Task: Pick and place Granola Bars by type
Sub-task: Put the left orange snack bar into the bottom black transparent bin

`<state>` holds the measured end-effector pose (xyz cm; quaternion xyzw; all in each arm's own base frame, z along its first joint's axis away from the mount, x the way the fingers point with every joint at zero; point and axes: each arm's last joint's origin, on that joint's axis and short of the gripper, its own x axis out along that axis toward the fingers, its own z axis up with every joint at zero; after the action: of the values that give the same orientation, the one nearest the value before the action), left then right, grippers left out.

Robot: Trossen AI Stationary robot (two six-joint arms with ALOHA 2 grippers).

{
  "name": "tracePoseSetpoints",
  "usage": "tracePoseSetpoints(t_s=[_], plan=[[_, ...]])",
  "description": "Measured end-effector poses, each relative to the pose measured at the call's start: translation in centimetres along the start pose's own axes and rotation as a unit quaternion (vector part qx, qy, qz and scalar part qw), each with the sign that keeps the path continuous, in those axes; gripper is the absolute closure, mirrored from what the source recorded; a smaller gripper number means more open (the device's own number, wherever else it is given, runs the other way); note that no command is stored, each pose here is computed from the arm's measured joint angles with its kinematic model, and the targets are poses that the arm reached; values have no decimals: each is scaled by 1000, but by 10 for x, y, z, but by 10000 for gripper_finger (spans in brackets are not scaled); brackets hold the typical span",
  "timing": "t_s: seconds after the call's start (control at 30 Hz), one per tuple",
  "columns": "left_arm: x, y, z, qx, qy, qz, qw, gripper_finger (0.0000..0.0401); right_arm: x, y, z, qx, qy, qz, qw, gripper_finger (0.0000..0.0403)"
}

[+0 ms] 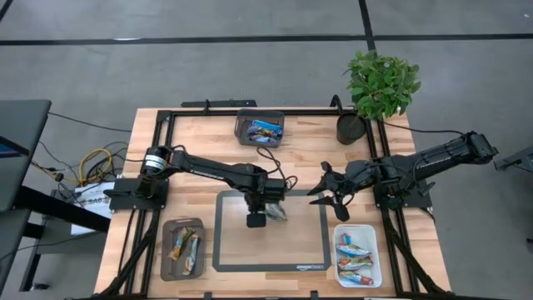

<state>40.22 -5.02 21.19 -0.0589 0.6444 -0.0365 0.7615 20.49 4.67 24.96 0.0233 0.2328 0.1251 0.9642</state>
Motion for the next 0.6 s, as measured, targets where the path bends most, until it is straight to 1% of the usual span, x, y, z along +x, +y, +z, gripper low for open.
tracePoseSetpoints(t_s=[0.1,0.23,0.3,0.37,0.47,0.6], plan=[[-24,-9,-13,-29,15,-3,999,401,0,0,1,-17,-4,0,1000,281],[-62,-23,-35,-61,19,-3,998,401,0,0,1,-27,-4,0,1000,281],[-76,-29,-47,-79,24,-3,997,401,0,0,1,-33,-3,0,999,281],[-80,-36,-64,-101,49,-10,994,401,0,0,1,-34,-5,5,999,281],[-75,-51,-91,-132,96,-22,986,401,-1,1,4,-38,-22,12,999,281],[-75,-72,-124,-172,119,-38,977,401,-4,4,9,-64,-47,24,997,281]])
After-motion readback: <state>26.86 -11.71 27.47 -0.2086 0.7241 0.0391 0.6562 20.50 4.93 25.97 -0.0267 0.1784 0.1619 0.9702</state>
